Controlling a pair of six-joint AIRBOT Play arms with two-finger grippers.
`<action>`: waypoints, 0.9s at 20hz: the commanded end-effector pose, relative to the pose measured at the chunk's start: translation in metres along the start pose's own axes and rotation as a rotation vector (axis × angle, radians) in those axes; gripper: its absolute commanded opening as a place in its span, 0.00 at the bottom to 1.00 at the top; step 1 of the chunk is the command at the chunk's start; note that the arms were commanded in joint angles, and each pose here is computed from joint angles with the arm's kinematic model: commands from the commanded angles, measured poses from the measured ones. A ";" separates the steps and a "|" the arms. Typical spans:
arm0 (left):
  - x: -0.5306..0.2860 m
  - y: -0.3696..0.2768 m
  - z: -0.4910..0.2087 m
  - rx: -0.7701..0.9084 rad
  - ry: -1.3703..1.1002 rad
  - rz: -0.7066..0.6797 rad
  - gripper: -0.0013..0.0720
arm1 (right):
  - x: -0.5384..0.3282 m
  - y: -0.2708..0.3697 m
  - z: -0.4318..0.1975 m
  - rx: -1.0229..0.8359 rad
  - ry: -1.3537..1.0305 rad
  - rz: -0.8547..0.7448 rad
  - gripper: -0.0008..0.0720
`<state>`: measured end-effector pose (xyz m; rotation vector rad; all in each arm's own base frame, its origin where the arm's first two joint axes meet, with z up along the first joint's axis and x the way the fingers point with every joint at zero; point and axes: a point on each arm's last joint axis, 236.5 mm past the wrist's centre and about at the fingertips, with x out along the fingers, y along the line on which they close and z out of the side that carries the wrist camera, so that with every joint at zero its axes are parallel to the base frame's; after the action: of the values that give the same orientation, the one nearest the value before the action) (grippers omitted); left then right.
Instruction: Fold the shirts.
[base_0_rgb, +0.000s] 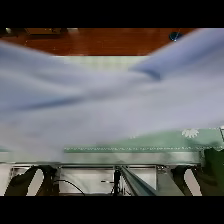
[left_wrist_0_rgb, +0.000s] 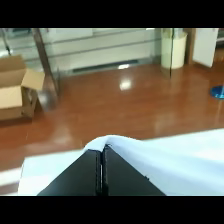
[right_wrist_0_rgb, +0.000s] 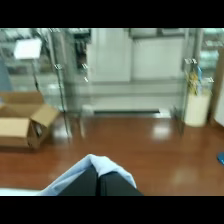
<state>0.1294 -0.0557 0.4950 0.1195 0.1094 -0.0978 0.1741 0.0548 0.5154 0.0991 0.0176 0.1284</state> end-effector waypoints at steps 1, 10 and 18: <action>-0.021 0.002 -0.045 -0.030 0.172 0.040 0.05 | -0.031 -0.012 -0.043 0.021 0.176 -0.113 0.05; 0.086 0.006 -0.182 -0.255 0.673 -0.128 0.04 | 0.034 -0.099 -0.196 0.096 0.815 -0.203 0.05; 0.310 -0.013 -0.310 -0.507 0.764 -0.354 0.05 | 0.238 -0.165 -0.354 0.470 0.933 -0.052 0.05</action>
<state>0.3340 -0.0422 0.2055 -0.2937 0.9052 -0.3118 0.3542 -0.0431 0.1928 0.3498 1.0155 0.0503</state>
